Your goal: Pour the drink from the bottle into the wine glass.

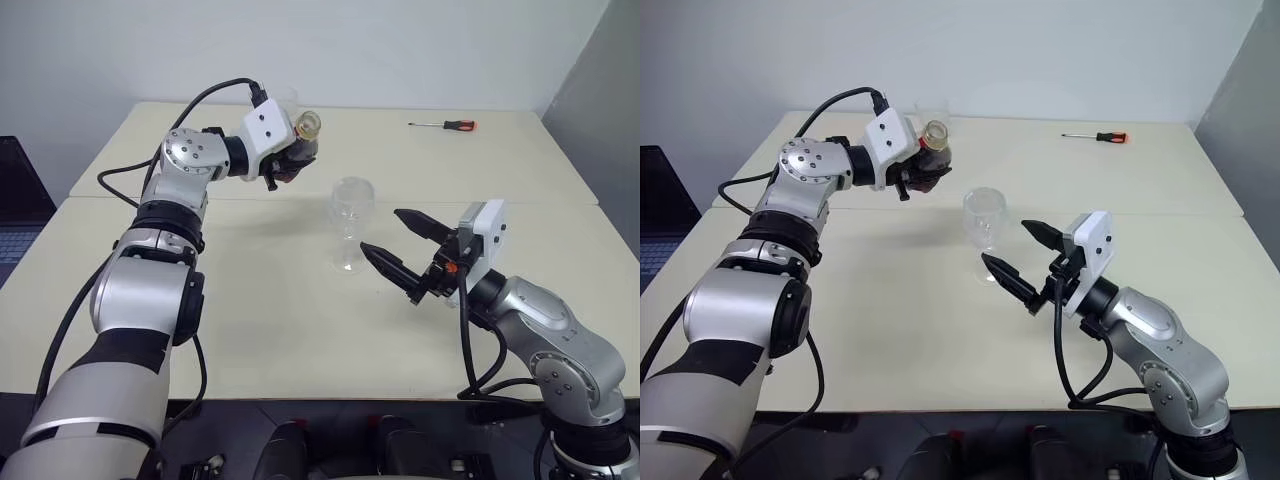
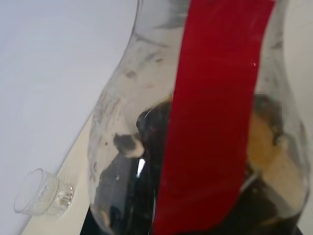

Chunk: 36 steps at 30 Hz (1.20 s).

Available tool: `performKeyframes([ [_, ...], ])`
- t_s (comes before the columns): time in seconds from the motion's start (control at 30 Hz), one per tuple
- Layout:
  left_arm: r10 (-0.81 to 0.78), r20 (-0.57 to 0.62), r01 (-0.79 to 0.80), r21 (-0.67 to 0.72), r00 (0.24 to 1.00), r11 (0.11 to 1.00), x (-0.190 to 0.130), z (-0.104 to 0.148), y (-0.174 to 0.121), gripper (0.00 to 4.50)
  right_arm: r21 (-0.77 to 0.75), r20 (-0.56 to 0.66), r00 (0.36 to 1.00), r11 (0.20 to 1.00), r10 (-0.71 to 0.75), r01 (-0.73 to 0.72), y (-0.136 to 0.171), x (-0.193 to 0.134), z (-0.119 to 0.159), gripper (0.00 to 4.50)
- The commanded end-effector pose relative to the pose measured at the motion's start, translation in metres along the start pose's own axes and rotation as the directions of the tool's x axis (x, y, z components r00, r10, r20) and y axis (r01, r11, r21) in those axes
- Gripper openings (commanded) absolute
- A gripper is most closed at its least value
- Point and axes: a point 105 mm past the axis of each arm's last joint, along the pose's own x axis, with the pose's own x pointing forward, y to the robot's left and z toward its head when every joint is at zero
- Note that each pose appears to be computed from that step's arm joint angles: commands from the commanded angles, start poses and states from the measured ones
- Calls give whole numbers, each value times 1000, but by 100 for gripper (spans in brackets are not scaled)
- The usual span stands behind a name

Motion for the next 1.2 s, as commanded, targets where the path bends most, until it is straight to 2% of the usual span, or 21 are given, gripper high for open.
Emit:
performKeyframes([
  [0.03,8,39,-13,126,999,992,2,27,13,142,-38,39,999,999,-6,8,-1,0,11,450],
  [0.63,-63,39,48,297,997,954,19,46,2,142,-42,36,999,999,-31,33,-3,1,7,450],
  [0.8,-86,29,68,384,996,921,21,51,-2,142,-42,37,999,998,-36,37,-3,1,7,450],
  [1.2,-83,16,66,473,996,879,23,55,-2,142,-48,32,999,998,-44,46,-4,0,5,450],
])
